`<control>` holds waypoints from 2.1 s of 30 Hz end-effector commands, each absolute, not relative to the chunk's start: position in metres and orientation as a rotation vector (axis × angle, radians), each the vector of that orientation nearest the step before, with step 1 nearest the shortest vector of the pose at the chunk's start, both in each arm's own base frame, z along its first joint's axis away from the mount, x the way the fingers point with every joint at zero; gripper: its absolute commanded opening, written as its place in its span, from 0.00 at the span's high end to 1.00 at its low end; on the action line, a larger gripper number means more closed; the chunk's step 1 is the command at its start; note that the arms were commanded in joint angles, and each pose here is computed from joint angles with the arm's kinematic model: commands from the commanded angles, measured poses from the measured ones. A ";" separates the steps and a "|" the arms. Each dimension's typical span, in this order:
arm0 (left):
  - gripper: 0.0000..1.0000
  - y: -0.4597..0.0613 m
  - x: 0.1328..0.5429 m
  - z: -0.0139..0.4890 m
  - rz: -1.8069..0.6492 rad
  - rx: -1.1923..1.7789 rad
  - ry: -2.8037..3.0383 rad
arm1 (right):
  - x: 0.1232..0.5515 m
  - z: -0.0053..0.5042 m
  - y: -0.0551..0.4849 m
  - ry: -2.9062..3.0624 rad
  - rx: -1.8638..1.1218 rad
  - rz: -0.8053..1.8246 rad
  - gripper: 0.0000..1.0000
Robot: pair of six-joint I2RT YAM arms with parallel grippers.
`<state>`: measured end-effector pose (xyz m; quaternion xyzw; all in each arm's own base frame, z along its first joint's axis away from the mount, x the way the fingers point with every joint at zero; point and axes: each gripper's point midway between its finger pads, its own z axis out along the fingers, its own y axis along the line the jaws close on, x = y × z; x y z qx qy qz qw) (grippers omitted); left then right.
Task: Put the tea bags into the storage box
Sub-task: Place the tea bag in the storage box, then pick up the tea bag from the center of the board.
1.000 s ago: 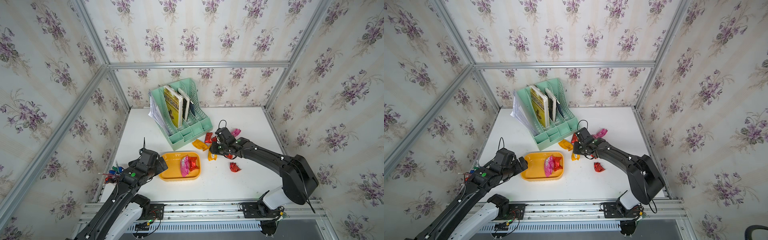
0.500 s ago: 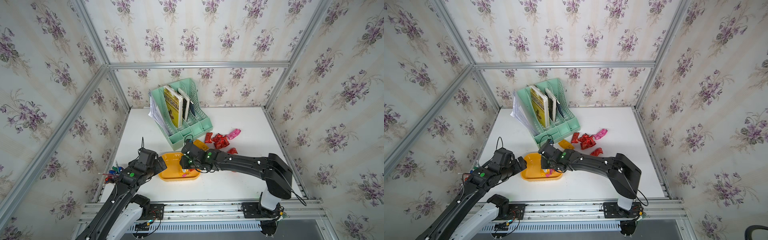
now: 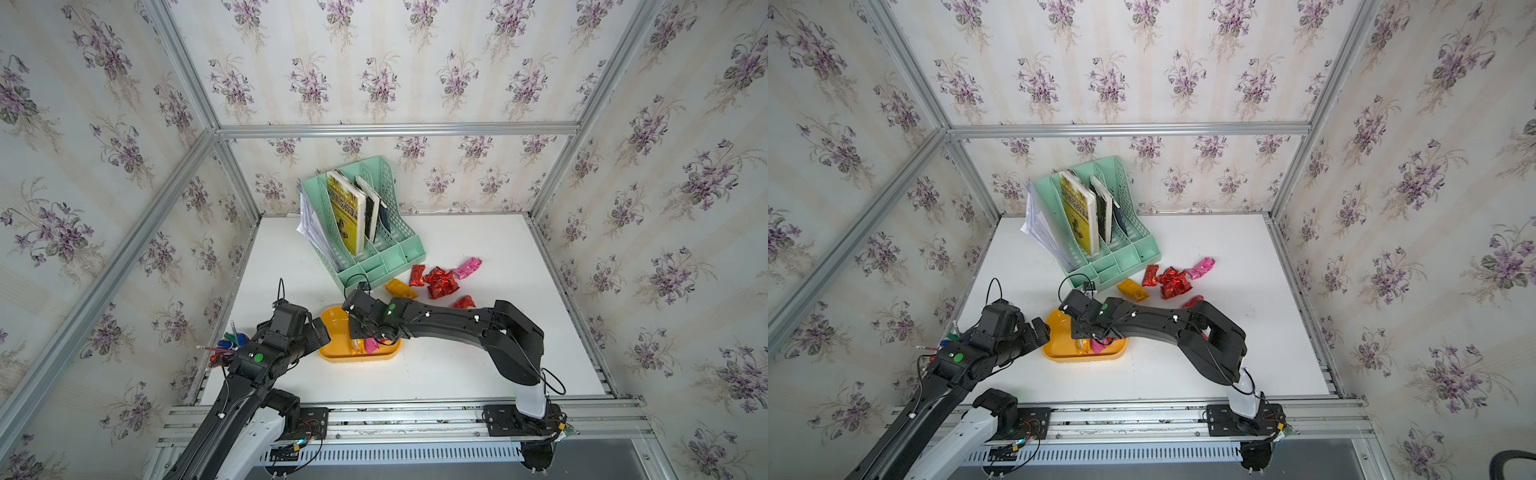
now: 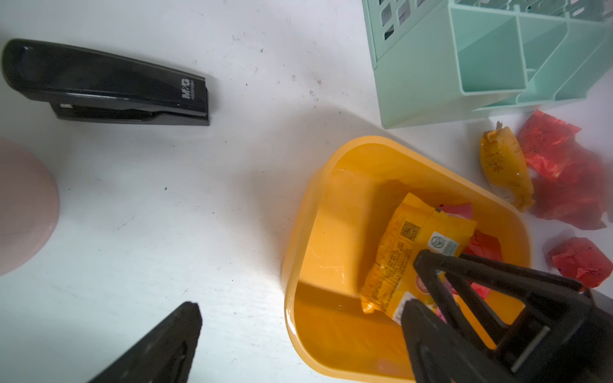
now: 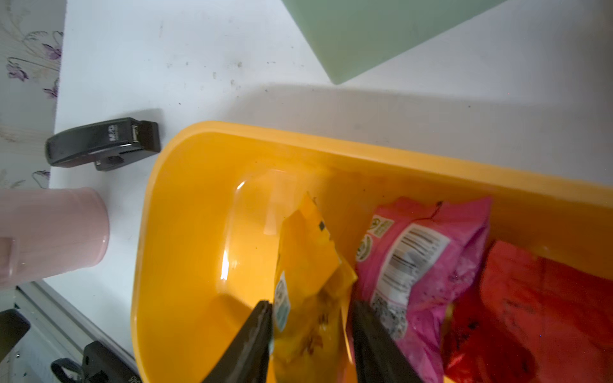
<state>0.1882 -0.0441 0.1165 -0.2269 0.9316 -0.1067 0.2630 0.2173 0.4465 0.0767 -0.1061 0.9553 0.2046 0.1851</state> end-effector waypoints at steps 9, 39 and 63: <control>0.01 -0.068 0.207 0.105 -0.400 -0.522 2.561 | 0.254 0.139 0.397 2.566 -0.276 0.518 0.46; 0.01 -0.056 0.199 0.109 -0.419 -0.779 2.471 | 0.370 0.056 0.306 2.574 -0.965 0.148 0.24; 0.01 -0.059 0.191 0.102 -0.449 -0.793 2.494 | 0.371 0.061 0.322 2.590 -0.856 0.281 0.52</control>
